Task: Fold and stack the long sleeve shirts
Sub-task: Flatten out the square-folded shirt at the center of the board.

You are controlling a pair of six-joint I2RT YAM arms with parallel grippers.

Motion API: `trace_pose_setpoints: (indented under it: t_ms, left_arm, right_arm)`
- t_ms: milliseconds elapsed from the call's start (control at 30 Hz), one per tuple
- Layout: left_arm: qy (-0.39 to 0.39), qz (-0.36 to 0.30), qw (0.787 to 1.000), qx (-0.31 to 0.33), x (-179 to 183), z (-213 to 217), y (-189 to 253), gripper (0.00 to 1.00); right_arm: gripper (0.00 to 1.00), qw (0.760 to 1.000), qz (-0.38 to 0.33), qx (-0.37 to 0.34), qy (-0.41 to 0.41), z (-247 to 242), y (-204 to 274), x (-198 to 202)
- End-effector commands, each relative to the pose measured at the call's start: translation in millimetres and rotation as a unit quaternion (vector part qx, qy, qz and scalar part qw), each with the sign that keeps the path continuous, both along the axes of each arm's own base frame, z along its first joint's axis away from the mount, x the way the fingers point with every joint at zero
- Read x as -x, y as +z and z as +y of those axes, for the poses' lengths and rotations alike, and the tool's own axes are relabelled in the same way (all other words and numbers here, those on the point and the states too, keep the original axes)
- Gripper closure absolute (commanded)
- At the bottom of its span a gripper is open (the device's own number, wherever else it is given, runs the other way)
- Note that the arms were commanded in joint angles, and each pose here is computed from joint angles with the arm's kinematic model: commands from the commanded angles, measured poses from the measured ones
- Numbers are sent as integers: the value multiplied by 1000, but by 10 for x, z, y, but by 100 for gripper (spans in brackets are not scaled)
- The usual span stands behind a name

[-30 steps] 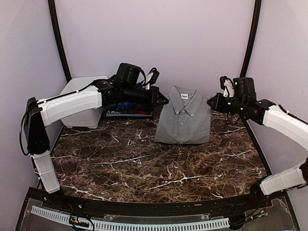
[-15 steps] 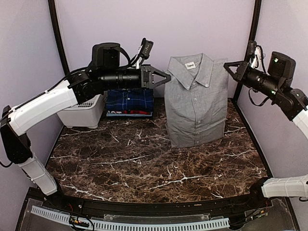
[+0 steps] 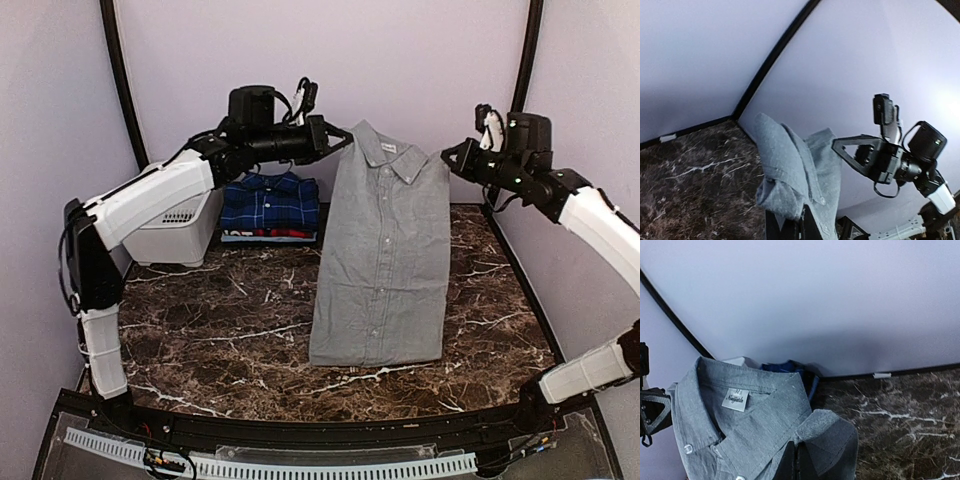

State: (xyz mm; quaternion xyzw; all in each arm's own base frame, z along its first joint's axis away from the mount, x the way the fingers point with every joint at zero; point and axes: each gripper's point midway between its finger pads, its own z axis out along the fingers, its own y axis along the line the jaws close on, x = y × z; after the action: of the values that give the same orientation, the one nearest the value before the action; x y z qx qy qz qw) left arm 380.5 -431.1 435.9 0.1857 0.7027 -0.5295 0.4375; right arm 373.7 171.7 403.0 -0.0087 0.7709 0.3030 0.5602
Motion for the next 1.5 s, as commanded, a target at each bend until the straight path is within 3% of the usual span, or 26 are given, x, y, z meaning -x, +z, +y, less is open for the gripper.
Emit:
trace_pose_setpoints:
  t_ms: [0,100,167,333,500,667,967,1200,1467]
  left_arm:
    - [26,145,987,-60,-806,-51,-1392,100]
    - [30,180,980,-85,-1005,-152,-1931,100]
    - [30,190,977,-89,-1065,-195,-2046,100]
    - [29,169,980,-104,-958,-245,-1952,100]
    - [29,83,991,-99,-681,-236,-1289,100]
    - [32,-34,997,-57,-200,-176,-284,100]
    - [14,-210,977,35,879,84,1024,100]
    - [-14,-299,951,76,1559,181,1585,100]
    - [30,-319,943,93,1531,294,1837,100]
  right_arm:
    - [100,995,90,24,-36,-146,-1016,-516]
    - [100,991,122,36,-38,-157,-1459,-738]
    - [100,988,143,42,-31,-132,-1681,-823]
    - [100,991,125,50,-24,-147,-1545,-728]
    - [100,998,49,43,-27,-254,-883,-425]
    - [100,998,-60,15,-34,-406,13,71]
    - [100,974,-224,-36,-7,-547,1297,975]
    - [100,952,-296,-68,22,-584,1885,1470]
    - [100,948,-307,-79,40,-543,2117,1532]
